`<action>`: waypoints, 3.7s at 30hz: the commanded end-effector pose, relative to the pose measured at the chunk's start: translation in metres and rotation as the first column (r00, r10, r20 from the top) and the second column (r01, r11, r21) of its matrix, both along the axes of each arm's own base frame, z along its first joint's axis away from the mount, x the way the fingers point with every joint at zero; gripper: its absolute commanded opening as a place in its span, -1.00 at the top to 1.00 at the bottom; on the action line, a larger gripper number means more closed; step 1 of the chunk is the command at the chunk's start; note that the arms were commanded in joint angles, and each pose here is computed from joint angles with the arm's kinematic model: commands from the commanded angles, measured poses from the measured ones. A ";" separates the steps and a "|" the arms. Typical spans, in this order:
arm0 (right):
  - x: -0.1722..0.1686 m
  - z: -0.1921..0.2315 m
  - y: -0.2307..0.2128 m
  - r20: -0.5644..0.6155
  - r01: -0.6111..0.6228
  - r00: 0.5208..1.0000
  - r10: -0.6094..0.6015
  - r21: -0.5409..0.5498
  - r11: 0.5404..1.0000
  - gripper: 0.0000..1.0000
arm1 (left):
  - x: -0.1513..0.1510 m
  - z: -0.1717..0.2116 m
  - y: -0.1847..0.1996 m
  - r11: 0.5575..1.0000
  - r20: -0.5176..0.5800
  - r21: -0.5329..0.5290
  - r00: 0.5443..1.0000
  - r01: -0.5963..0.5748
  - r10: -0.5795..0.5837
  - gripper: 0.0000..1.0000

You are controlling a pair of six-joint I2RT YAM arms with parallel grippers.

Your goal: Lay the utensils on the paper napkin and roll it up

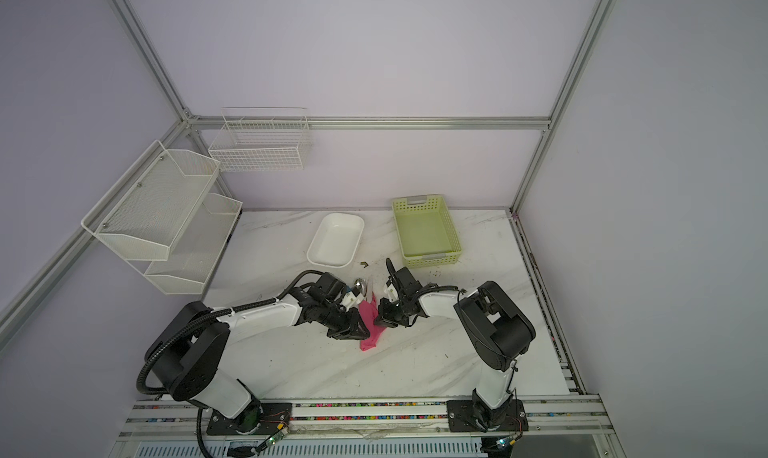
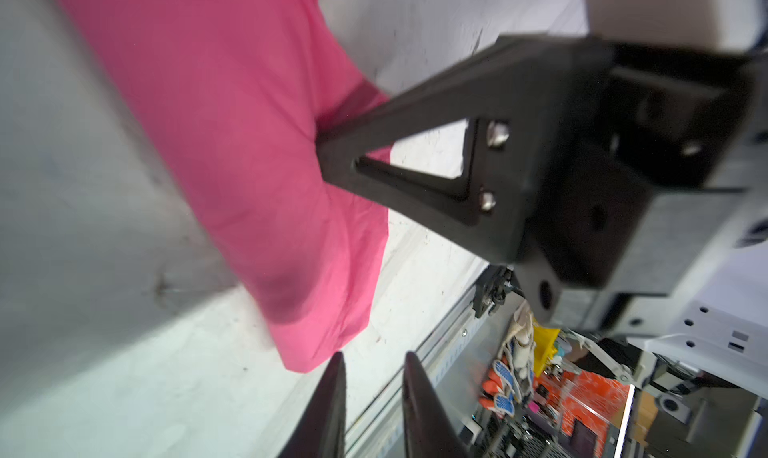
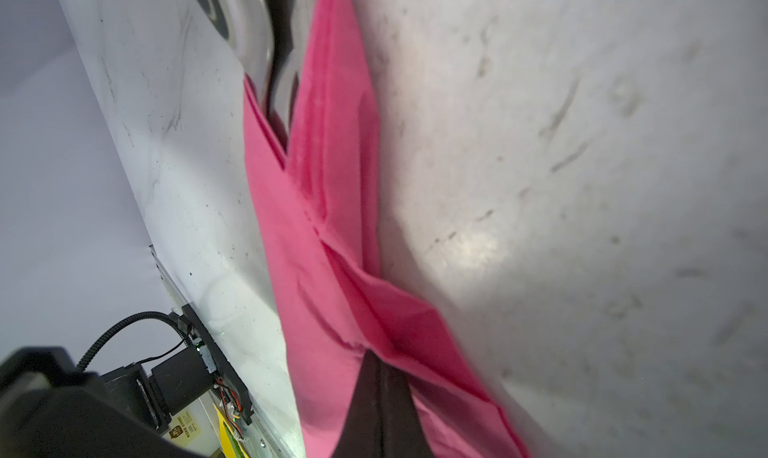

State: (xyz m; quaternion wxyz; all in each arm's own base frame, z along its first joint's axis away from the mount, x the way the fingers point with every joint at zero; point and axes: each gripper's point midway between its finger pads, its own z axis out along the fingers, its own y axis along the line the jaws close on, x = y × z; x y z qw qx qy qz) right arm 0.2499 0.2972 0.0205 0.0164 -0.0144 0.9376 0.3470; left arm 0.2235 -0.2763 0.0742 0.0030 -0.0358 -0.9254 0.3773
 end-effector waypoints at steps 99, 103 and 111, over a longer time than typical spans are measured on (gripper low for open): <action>-0.019 -0.039 -0.042 -0.070 0.070 0.995 -0.076 -0.078 0.994 1.00 | 0.058 -0.058 -0.007 0.987 0.101 0.135 0.992 -0.086 0.072 1.00; -0.013 -0.028 -0.040 -0.047 0.082 0.995 -0.084 -0.059 0.995 0.95 | 0.065 -0.046 -0.006 0.990 0.141 0.092 0.986 -0.104 0.090 1.00; -0.007 -0.010 -0.035 -0.012 0.086 0.996 -0.087 -0.015 0.996 0.85 | 0.071 -0.024 -0.010 0.993 0.197 -0.039 0.973 -0.114 0.119 1.00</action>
